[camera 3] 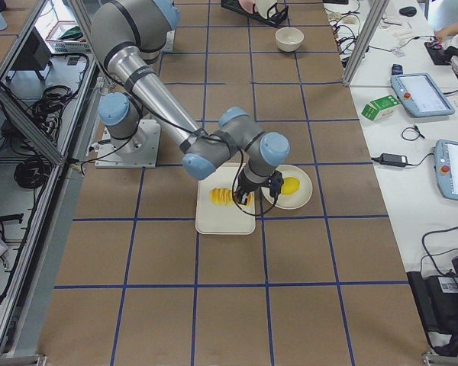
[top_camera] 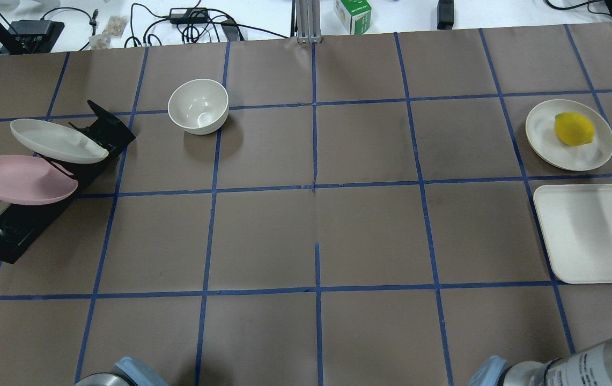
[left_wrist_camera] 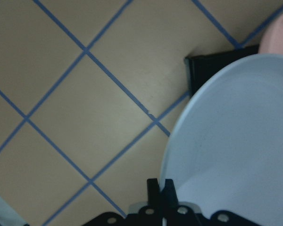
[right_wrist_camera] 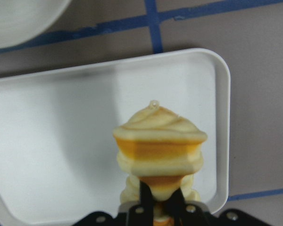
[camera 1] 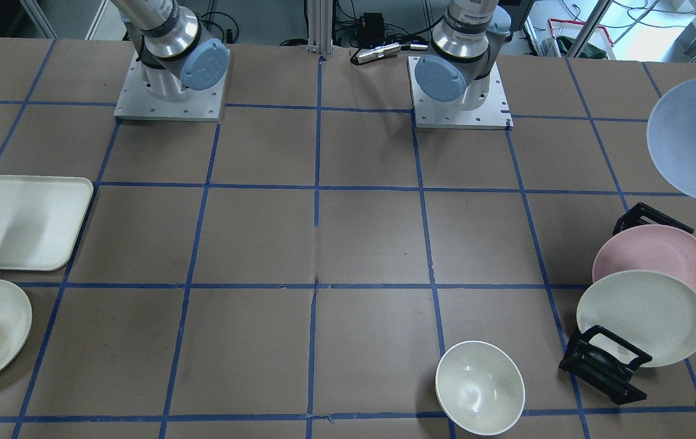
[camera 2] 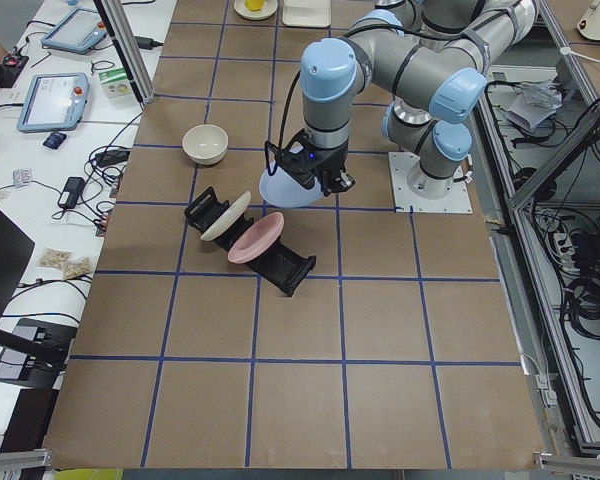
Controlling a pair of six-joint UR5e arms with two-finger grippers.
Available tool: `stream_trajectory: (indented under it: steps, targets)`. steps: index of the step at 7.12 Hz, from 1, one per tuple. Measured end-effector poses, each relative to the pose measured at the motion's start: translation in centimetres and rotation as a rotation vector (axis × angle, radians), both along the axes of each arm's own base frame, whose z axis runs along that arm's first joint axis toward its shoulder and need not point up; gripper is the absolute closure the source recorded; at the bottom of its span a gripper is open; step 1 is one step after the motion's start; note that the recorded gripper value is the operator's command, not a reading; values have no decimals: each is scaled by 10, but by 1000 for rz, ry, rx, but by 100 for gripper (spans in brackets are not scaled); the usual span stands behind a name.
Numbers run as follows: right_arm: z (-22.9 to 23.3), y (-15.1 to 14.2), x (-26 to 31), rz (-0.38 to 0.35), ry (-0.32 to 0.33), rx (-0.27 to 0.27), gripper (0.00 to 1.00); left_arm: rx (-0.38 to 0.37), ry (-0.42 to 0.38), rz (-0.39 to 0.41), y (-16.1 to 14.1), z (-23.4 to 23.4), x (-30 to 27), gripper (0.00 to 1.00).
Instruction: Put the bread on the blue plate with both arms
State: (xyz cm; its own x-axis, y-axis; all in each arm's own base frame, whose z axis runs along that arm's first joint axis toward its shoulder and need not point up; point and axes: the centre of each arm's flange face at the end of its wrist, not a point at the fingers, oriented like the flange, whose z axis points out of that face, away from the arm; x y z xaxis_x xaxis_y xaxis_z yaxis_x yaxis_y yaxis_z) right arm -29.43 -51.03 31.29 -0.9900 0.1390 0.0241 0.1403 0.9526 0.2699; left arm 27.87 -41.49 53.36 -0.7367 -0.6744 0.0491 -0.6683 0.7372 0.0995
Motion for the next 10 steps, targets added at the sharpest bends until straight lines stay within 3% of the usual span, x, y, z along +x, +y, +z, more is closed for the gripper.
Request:
stream_trajectory:
  steps: [2, 5, 8, 10]
  targets:
    - [50, -15, 98, 8, 34, -11, 100, -32, 140, -28, -45, -33, -102, 100]
    - [90, -13, 203, -3, 8, -44, 100, -117, 167, -35, -101, -124, -264, 100]
    - [95, -9, 230, 17, -27, -28, 100, -200, 198, -18, -95, -234, -402, 100]
    - [101, -9, 251, -9, -71, -57, 100, -220, 207, -84, -89, -274, -466, 100]
